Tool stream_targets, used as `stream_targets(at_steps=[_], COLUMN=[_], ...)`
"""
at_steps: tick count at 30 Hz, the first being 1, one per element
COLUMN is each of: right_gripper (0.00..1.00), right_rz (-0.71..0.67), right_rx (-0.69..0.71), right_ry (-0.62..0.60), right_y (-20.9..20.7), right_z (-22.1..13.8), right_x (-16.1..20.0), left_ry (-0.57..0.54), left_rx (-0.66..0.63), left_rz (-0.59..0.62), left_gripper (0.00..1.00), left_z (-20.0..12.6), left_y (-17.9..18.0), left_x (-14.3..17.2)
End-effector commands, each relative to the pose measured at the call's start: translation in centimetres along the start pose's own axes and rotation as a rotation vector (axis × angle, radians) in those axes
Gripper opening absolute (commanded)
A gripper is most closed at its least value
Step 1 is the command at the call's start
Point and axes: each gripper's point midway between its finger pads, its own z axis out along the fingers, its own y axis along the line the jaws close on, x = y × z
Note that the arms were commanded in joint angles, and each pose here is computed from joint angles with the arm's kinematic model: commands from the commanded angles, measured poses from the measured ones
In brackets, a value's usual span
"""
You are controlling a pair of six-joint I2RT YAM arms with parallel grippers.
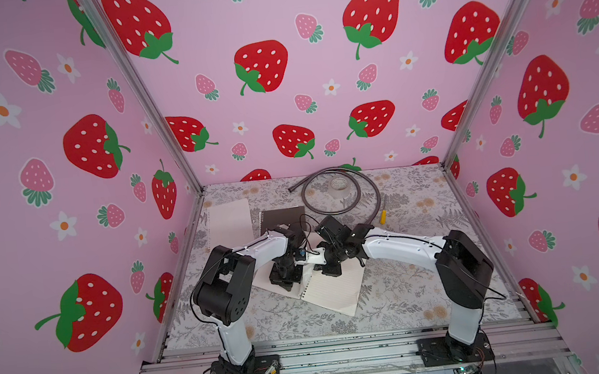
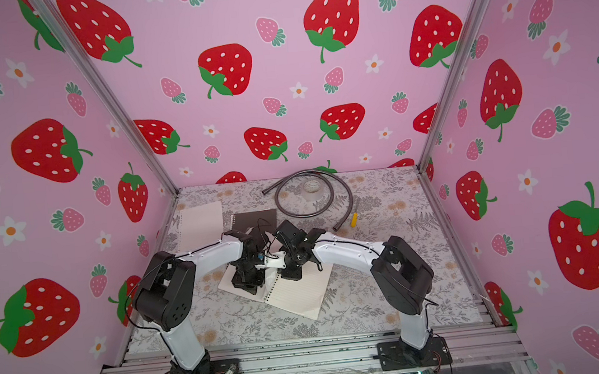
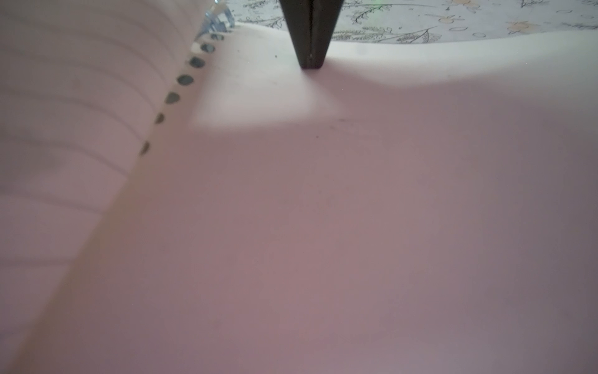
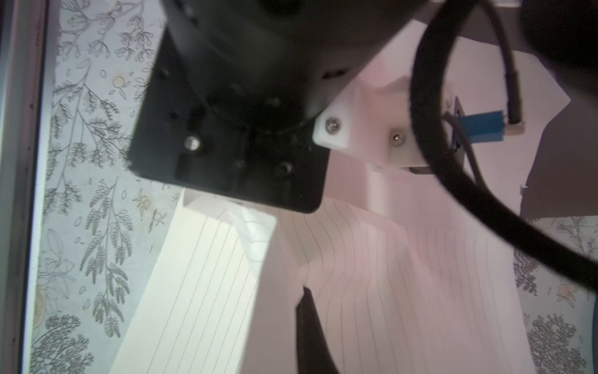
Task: Tear off pages from different notebooks
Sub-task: Tear off the paper from the notebook.
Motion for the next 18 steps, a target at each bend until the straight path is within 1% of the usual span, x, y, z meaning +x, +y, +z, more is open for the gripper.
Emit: stream_targets(at_steps=[1,6,10,18], right_gripper=[0.0,0.0,0.0,0.0], right_rz=[0.006,0.018,0.011,0.111], right_rx=[0.108,0.218,0.24,0.287], right_ry=[0.024,0.046,0.074,0.154], right_y=[-3.4,-6.3,-6.8,-8.1], right_z=[-0.9,-1.6,-1.6,-1.7], right_x=[0.8,2.3,4.2,9.2], left_ry=[0.025,0.023,0.025,0.026], left_rx=[-0.045,-0.04,-0.045,-0.047], left_rz=[0.012,0.018,0.023,0.036], left_gripper=[0.0,0.0,0.0,0.0], left_z=[1.8,2.1,2.3,2.5], left_y=[0.4,0.3,0.3,0.3], left_x=[0.0,-0.1,-0.2,-0.3])
